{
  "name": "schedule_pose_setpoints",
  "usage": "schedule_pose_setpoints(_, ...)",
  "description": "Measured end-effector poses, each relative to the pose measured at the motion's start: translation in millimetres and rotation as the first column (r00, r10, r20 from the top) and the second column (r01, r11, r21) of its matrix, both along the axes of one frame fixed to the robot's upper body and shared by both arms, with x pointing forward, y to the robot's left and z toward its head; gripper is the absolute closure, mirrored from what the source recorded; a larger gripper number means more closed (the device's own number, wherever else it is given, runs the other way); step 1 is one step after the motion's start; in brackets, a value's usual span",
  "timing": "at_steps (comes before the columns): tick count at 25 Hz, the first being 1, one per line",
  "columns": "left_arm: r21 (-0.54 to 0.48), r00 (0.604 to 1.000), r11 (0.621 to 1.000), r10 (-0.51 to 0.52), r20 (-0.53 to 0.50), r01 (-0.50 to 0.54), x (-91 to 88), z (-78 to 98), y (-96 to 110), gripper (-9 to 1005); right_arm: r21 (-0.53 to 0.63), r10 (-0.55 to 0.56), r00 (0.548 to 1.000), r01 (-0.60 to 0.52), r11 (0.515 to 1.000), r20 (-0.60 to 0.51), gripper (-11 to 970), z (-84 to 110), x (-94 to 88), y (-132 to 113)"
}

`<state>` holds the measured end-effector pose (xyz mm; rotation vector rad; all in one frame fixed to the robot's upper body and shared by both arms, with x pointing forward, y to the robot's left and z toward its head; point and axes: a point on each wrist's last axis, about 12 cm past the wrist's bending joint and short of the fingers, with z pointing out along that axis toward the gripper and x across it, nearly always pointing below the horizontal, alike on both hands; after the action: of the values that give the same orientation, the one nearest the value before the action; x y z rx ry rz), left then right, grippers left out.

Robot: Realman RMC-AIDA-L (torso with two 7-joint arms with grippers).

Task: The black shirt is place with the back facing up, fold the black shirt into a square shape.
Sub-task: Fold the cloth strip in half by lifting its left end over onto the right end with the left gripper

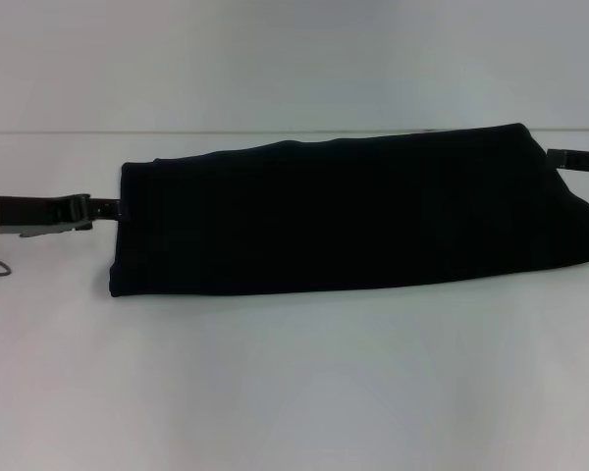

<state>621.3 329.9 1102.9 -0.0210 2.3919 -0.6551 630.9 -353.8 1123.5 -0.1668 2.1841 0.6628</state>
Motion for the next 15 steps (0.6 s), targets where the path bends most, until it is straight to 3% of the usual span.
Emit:
schedule_pose_setpoints(5, -0.038, 0.999, 0.999, -0.04, -0.032, 0.039, -13.7, 7.5, 12, 327, -0.005, -0.008, 1.0, 0.008, 1.0, -0.001, 195, -0.7, -0.8, -3)
schedule_pose_setpoints(15, -0.078, 0.992, 0.993, -0.09, -0.09, 0.083, -29.3, 1.6, 11, 329, -0.014, -0.028, 1.0, 0.028, 1.0, -0.007, 196, -4.7, -3.1, -7)
